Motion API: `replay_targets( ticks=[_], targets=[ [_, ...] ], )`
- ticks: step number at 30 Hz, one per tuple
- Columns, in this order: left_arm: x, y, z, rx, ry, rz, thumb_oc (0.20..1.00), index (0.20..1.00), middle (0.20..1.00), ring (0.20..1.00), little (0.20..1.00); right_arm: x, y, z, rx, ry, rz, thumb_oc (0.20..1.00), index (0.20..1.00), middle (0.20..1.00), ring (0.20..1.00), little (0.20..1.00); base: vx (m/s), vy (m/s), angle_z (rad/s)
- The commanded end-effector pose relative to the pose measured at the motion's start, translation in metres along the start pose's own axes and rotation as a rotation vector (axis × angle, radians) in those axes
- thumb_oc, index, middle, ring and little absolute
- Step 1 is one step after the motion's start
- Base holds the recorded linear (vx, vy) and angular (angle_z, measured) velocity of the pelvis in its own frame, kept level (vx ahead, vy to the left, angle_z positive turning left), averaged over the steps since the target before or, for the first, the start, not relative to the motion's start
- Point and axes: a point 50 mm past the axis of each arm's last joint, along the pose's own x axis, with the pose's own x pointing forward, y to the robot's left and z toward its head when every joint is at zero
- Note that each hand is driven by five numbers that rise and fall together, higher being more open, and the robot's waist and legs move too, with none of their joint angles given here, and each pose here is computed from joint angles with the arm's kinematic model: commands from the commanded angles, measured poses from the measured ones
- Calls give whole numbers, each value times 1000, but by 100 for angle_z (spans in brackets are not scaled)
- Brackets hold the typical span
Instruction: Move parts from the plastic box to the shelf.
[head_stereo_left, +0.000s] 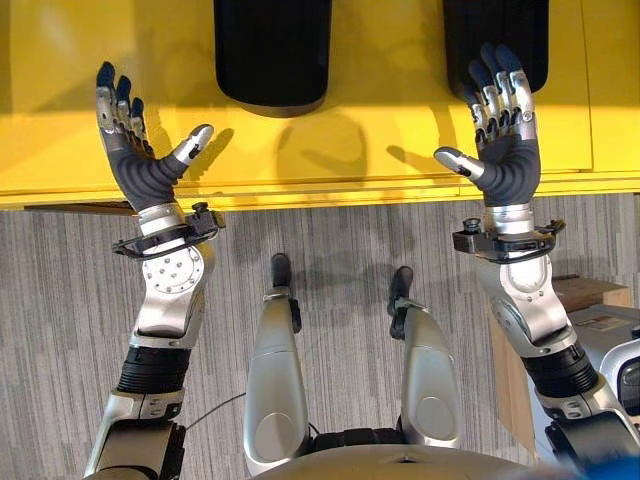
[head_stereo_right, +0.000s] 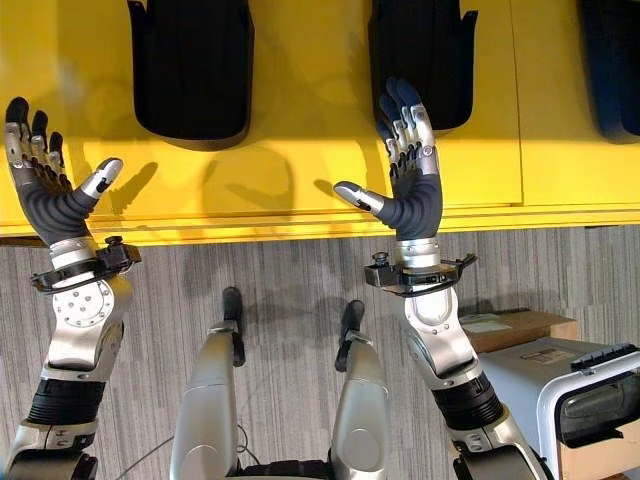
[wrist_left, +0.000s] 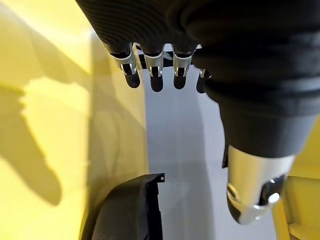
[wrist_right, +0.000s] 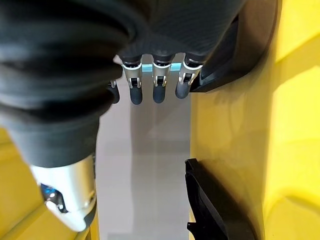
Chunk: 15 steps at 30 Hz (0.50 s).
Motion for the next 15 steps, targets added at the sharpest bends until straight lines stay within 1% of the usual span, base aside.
replay_targets(
  ticks=[1, 4, 5, 6, 10, 12, 14, 15],
  targets=[
    [5, 0, 21, -10, -140, -30, 1000, 1000, 1000, 1000, 1000, 0, -3, 24, 10, -134, -3, 1000, 1000, 1000, 1000, 1000, 0, 0, 0],
    [5, -2, 23, 6, -155, -44, 1000, 1000, 1000, 1000, 1000, 0, -3, 25, 11, -139, -2, 1000, 1000, 1000, 1000, 1000, 0, 0, 0],
    [6, -2, 26, 201, -225, -77, 1000, 1000, 1000, 1000, 1000, 0, -3, 27, 6, -149, 3, 1000, 1000, 1000, 1000, 1000, 0, 0, 0],
    [4, 0, 28, 311, -262, -100, 1000, 1000, 1000, 1000, 1000, -1, -5, 28, -2, -155, 2, 1000, 1000, 1000, 1000, 1000, 0, 0, 0],
    [-6, 8, 24, 583, -315, -212, 1000, 1000, 1000, 1000, 1000, -4, -11, 33, -23, -175, -8, 1000, 1000, 1000, 1000, 1000, 0, 0, 0],
    [-10, 11, 24, 670, -337, -261, 1000, 1000, 1000, 1000, 1000, -4, -12, 35, -30, -180, -4, 1000, 1000, 1000, 1000, 1000, 0, 0, 0],
    [-13, 12, 24, 688, -342, -277, 1000, 1000, 1000, 1000, 1000, -5, -12, 35, -30, -181, -2, 1000, 1000, 1000, 1000, 1000, 0, 0, 0],
    [-17, 16, 23, 770, -360, -319, 1000, 1000, 1000, 1000, 1000, -5, -14, 37, -38, -186, 1, 1000, 1000, 1000, 1000, 1000, 0, 0, 0]
  ],
)
